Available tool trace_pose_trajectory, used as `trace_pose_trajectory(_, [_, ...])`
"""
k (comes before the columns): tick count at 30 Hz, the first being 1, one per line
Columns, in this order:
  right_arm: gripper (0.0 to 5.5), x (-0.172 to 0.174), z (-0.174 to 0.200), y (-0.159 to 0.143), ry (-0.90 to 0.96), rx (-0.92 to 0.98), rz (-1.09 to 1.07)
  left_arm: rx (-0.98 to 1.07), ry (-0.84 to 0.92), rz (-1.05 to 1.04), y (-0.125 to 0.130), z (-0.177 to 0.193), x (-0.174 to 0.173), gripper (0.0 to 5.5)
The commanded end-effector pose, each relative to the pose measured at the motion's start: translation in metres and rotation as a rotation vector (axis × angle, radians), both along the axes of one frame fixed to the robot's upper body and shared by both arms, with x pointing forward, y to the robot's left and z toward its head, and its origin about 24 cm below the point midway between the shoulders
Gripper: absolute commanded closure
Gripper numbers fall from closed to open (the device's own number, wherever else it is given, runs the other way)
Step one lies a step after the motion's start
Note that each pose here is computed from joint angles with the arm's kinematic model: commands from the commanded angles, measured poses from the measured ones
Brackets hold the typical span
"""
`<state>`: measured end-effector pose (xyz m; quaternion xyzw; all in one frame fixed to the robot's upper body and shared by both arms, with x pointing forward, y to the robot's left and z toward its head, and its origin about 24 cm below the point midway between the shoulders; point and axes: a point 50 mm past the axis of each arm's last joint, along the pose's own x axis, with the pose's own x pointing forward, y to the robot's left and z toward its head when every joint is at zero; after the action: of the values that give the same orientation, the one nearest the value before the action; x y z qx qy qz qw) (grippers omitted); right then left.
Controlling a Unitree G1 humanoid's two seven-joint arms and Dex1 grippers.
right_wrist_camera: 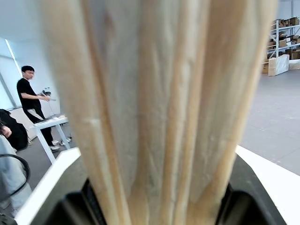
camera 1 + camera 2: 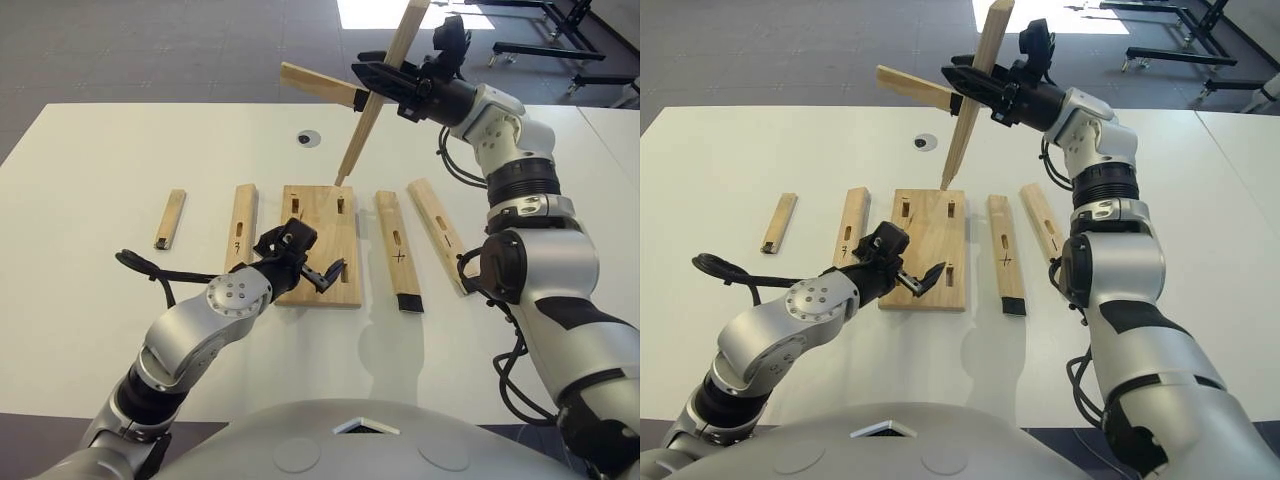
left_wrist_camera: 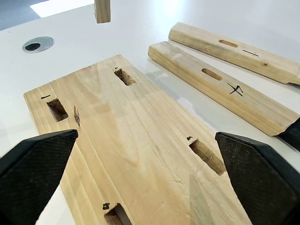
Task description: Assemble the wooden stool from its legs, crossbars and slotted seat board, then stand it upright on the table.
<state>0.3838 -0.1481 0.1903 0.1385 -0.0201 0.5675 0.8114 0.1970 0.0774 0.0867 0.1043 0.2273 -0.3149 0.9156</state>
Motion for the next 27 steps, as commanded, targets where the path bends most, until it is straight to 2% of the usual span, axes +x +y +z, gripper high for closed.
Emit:
trace_pose_trajectory(1, [3.43,-0.003,-0.011,0.001,-0.027,-0.054,0.019,0.013,0.032,0.000,-0.004,-0.005,0.000,0.10])
trace_pose_trajectory(8, [3.43,-0.014,-0.032,0.009,-0.057,-0.109,0.167,0.003,0.056,-0.027,-0.003,-0.006,0.000,0.10])
trace_pose_trajectory(27, [3.43,-0.011,-0.041,0.009,-0.104,-0.124,0.143,-0.006,0.092,-0.119,-0.004,-0.003,-0.004,0.10])
